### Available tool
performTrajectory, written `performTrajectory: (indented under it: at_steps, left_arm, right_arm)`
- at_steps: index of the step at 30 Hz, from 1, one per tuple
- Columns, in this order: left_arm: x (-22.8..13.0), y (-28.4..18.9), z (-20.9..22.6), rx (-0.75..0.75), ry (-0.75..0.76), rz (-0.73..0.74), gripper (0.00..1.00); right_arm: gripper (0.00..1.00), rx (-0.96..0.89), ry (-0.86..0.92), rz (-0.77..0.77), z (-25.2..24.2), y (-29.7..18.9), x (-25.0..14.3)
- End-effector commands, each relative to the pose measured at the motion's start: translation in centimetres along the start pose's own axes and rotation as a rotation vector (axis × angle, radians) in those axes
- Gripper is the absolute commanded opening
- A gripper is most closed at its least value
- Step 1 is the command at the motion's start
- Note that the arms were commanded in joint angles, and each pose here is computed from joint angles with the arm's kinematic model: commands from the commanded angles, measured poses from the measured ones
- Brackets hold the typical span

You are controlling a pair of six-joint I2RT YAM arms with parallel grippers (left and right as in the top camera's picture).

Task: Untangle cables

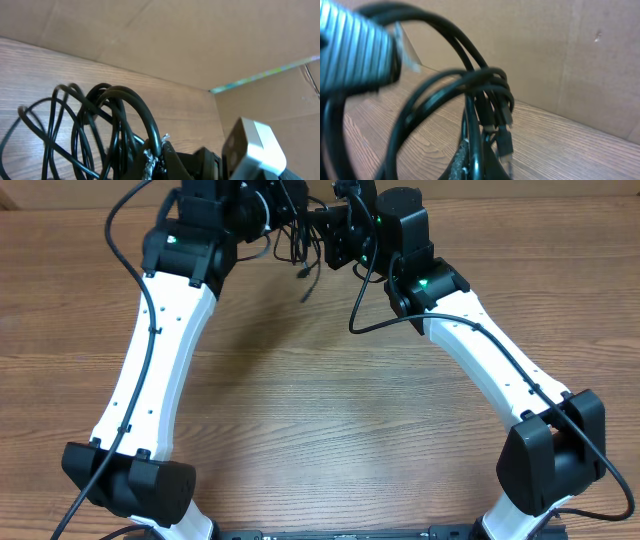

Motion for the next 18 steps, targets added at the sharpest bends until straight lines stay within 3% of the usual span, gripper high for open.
performTrajectory:
  at_steps: [1,6,12,18]
  left_arm:
    - [0.6,-1.2,-0.1,0.036,0.013,-0.025,0.04]
    - [2.4,-9.5,3.1,0.412,-0.012,-0.162,0.04]
    - [2.2,-18.4,3.1,0.614,-0.03,-0.31,0.04]
    - [1.2,-23.2,3.1,0.683,-0.045,-0.377,0.04]
  right_arm:
    - [0.04,-0.134,0.022,-0.018,-1.3,-0.2,0.3]
    - [0.04,-0.71,0.059,-0.104,-12.4,-7.1,2.8]
    - [0.04,-0.989,0.151,-0.126,-23.1,-18.2,3.6]
    - [0.04,-1.18,0.204,-0.16,-28.3,-25.9,2.6]
Point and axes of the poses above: each gripper's point midway between its finger pads, its own y axis out along the fingers, its own z axis along the line the jaws close on, x = y × z, the point moved 10 cm from there along -y, back along the fingers, and after that the axes turned 4 degrees about -y, right-handed, at the moved point
